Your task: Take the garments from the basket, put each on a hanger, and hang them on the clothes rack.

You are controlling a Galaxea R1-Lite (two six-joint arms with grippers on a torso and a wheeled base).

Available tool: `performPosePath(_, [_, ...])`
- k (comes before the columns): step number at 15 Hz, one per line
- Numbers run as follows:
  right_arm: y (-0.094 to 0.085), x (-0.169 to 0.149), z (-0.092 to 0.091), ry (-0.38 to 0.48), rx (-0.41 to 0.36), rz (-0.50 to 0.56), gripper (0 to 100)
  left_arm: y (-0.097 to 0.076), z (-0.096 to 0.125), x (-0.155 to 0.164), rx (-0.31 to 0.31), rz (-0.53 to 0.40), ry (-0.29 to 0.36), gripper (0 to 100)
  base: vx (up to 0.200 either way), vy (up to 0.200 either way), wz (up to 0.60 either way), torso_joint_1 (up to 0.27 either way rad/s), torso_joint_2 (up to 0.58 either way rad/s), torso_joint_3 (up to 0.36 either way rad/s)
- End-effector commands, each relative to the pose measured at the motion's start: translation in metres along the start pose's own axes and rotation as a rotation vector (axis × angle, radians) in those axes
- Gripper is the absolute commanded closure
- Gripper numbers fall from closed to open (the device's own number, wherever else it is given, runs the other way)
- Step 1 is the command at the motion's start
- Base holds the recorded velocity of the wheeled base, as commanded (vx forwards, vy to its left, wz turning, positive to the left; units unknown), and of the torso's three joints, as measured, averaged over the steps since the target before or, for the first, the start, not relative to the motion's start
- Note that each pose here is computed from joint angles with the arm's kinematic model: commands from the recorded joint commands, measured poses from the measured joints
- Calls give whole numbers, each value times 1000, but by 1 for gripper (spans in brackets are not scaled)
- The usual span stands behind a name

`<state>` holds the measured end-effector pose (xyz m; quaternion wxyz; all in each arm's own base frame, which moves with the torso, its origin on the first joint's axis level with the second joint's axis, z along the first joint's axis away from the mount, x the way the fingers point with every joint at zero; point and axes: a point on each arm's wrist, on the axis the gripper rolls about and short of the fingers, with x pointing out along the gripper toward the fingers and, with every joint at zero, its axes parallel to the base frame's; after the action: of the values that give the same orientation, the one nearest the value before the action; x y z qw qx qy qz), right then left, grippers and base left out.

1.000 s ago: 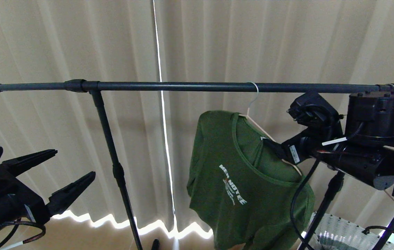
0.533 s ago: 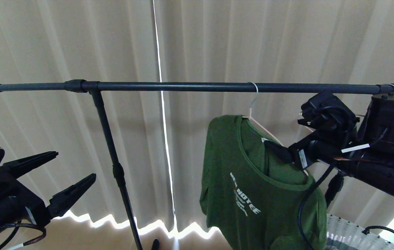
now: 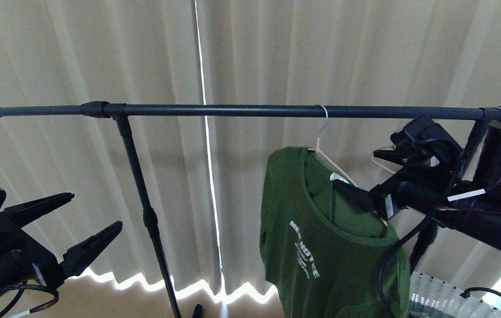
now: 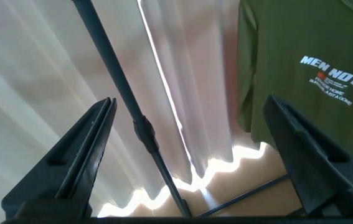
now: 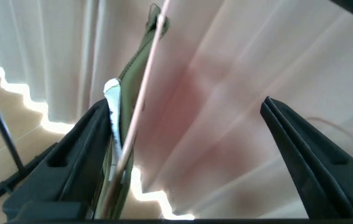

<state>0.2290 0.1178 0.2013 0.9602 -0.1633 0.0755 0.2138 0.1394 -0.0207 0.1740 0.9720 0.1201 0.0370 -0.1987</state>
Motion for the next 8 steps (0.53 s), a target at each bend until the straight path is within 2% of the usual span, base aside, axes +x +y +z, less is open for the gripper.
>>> performPosePath(1, [-1,-4,3,-15,-1,0,0,0,0,0,0,-1,2,0,0,0,0,0,0,0])
performPosePath(8, [2,-16,-2,-69,2,111,0,-1,-2,0,3,-2,8,0,0,0,0,0,0,0])
